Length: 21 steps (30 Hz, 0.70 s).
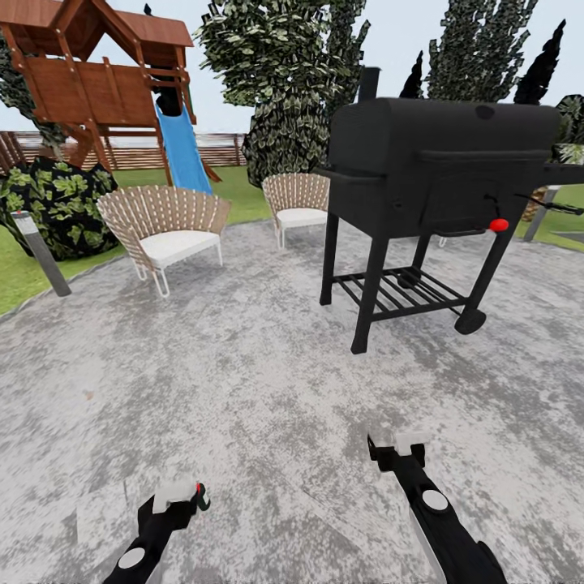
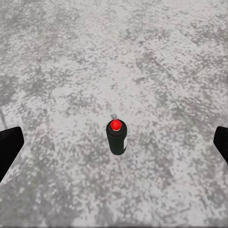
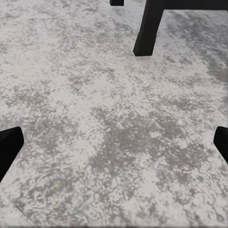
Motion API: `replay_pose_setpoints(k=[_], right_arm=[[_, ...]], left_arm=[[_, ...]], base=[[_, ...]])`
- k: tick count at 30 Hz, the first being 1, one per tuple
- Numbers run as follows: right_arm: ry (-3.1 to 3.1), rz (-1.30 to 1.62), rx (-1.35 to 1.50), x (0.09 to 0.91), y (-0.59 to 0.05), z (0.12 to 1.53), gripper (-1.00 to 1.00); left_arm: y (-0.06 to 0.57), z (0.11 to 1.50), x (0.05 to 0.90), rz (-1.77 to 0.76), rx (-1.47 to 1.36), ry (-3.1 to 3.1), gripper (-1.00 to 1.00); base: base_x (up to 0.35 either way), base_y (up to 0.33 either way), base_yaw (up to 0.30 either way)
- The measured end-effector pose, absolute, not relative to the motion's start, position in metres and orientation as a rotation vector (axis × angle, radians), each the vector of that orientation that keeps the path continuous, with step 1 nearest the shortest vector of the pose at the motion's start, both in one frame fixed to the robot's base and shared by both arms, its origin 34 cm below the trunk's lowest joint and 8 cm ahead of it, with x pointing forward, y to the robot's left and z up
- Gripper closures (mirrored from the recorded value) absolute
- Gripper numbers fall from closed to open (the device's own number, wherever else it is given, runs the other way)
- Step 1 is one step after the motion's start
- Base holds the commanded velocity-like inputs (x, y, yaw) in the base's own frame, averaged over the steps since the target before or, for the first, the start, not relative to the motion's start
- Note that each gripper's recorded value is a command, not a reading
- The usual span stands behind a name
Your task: In the garden, pick up the pesticide atomizer on the floor and spray pesticide onto both trees until each tree trunk is fully covered.
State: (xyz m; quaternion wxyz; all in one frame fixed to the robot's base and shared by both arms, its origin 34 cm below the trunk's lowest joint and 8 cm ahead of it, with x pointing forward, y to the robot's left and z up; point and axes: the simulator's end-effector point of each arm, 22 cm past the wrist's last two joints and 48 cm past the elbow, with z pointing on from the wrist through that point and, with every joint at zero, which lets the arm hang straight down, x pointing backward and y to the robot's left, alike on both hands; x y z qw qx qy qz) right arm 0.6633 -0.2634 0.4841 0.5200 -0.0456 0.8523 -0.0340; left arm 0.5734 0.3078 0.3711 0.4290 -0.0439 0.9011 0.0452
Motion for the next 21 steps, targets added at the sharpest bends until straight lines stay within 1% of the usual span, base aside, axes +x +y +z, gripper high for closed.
replay_pose_setpoints(k=[21], right_arm=[[2.076, -0.080, -0.111, 0.648, -0.263, 0.420, -1.00]], left_arm=[[0.307, 0.310, 0.554, 0.114, -0.108, 2.281, -1.00]], base=[[0.000, 0.000, 0.000]])
